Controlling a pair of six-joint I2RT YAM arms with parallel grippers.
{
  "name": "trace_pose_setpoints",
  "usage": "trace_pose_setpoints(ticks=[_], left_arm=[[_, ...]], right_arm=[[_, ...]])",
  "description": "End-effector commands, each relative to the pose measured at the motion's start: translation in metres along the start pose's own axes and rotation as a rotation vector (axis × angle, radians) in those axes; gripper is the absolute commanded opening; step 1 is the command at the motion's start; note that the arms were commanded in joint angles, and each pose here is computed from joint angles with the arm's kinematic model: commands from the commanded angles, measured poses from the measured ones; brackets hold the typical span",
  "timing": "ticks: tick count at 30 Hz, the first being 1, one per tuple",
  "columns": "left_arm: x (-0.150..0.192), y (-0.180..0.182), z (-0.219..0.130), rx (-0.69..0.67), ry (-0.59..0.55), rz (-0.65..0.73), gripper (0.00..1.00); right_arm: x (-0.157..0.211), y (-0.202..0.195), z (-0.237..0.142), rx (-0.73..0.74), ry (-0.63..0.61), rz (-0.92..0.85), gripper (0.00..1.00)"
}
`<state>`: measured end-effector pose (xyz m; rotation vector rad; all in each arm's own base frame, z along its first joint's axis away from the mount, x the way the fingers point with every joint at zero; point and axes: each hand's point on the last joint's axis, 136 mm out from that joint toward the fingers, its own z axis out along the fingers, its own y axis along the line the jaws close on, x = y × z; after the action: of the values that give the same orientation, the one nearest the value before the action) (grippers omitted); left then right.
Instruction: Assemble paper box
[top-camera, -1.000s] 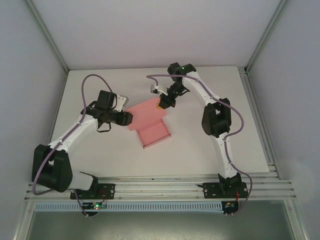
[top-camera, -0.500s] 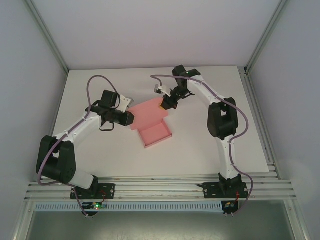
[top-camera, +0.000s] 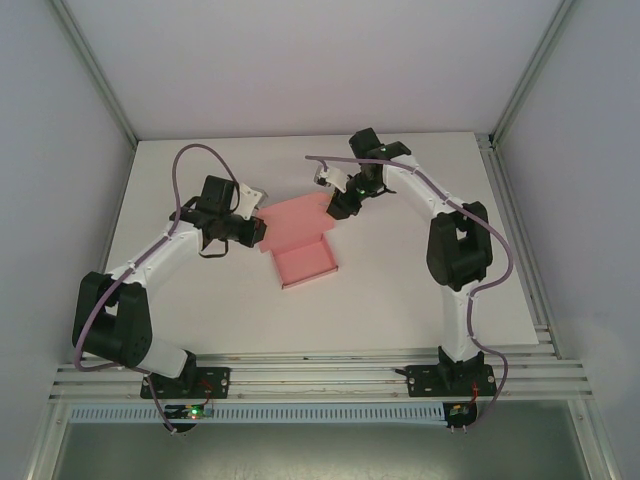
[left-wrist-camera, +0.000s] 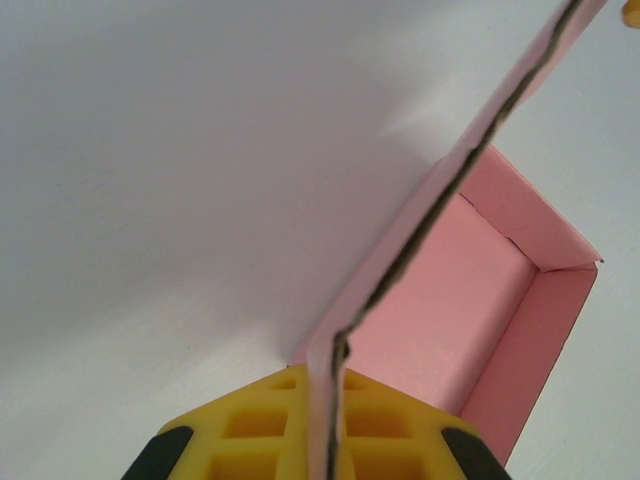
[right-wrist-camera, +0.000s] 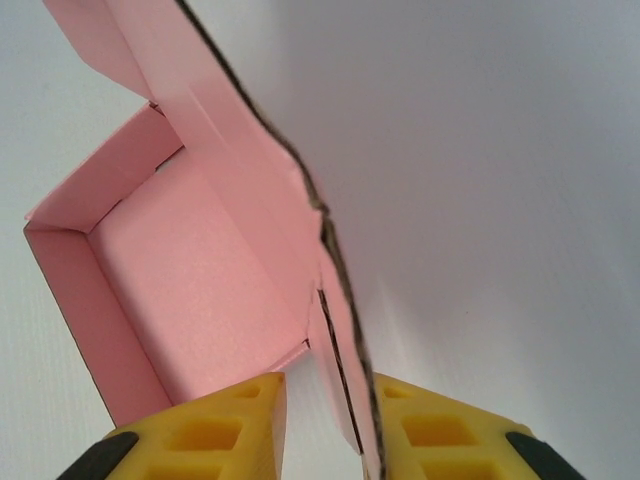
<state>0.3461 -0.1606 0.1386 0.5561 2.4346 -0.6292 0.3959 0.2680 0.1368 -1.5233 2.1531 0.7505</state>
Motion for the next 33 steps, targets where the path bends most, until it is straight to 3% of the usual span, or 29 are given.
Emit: trace_pose_setpoints(ticks=[1,6,10,15,20,28,33], left_arm=[[-0.014,-0.005,-0.01,0.012,-0.03,0.054,0.0],[-0.017,0.011,-0.008,-0.073,-0.02,-0.005,0.0],[-0.027,0.026,-0.004,-0.147,-0.041,-0.173,0.0],[-0.059,0.024,0.002,-0.199,-0.139,-0.44,0.0],[-0.076,0.025,-0.006,-0.417,-0.275,-0.529,0.0],[-0.08,0.011,0.008,-0.356,-0.437,-0.639,0.0],[-0.095,0.014,0.004,-0.363,-0.493,-0.628,0.0]], right_arm=[[-0.013,0.006,0.0,-0.007,-0.004,-0.034,0.22],[-0.007,0.002,0.005,0.024,0.05,0.026,0.02],[-0.007,-0.013,0.009,0.22,0.061,0.2,0.0],[-0.031,-0.032,-0.009,0.593,-0.239,0.485,0.0],[-0.056,-0.024,-0.029,0.76,-0.534,0.653,0.0],[-0.08,-0.011,-0.015,0.841,-0.723,0.717,0.0],[-0.079,-0.008,-0.004,0.81,-0.679,0.666,0.0]])
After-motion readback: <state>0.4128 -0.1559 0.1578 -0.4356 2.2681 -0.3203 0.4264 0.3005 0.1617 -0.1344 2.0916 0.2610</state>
